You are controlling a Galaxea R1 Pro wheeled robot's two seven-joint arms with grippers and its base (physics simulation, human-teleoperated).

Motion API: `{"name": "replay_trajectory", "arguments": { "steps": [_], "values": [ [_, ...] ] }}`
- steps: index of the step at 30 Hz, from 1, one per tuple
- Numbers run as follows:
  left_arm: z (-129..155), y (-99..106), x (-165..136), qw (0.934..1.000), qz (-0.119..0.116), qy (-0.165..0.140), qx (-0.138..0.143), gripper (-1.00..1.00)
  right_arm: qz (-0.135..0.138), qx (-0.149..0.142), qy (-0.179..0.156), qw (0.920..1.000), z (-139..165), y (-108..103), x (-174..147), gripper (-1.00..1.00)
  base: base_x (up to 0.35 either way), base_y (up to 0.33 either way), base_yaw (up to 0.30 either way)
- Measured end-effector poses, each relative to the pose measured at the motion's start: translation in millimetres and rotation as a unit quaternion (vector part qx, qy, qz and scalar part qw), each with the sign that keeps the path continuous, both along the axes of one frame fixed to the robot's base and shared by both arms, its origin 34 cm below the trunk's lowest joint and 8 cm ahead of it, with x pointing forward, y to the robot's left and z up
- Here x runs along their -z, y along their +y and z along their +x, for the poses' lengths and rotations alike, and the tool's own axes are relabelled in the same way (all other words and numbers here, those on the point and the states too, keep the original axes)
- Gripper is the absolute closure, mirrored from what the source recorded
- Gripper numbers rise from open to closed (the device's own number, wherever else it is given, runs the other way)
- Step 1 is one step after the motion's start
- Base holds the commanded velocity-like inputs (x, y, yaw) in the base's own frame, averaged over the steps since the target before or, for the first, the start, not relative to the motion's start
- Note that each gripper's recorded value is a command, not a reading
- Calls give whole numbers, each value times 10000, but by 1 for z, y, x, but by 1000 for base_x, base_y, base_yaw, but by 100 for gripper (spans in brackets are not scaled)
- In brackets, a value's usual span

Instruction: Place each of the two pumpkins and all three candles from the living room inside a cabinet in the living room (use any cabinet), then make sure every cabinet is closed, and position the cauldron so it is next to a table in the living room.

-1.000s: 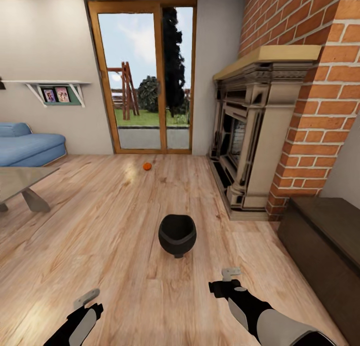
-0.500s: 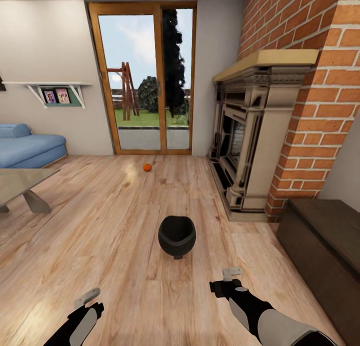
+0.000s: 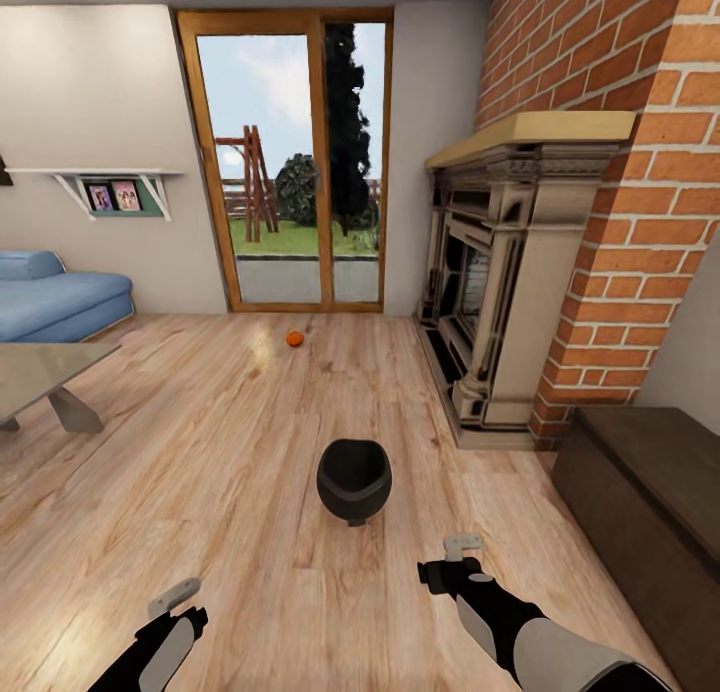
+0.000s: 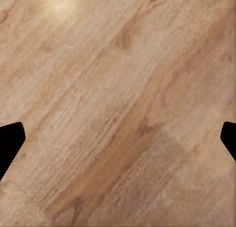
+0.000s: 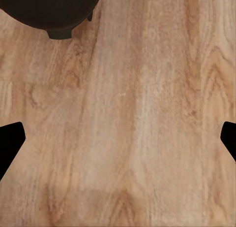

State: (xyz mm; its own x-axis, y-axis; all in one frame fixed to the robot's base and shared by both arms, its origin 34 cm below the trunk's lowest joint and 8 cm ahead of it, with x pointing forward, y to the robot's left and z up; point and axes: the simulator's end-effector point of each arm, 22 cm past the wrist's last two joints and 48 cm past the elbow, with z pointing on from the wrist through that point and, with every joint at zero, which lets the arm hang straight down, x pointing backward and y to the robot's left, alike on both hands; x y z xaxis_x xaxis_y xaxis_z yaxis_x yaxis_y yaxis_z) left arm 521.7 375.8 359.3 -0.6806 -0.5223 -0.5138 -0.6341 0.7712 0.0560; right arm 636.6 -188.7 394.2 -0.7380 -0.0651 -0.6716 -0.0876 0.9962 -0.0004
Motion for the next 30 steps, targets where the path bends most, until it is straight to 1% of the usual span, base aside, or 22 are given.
{"name": "replay_trajectory", "arguments": {
  "steps": [15,25,27,30],
  "values": [
    [6,1,-32,10000,-17,15,-14,-100,-6,6,16,10000,6,0,-32,-100,0,0,0],
    [12,-4,-53,10000,-45,33,67,-100,-1,1,23,10000,10,0,-53,-100,0,0,0],
    [12,-6,-57,9999,-68,69,112,-100,-4,4,40,10000,10,0,-56,-100,0,0,0],
    [10,-17,-59,9988,-187,288,344,-100,16,25,70,10000,10,0,-61,-100,0,0,0]
  ]
}}
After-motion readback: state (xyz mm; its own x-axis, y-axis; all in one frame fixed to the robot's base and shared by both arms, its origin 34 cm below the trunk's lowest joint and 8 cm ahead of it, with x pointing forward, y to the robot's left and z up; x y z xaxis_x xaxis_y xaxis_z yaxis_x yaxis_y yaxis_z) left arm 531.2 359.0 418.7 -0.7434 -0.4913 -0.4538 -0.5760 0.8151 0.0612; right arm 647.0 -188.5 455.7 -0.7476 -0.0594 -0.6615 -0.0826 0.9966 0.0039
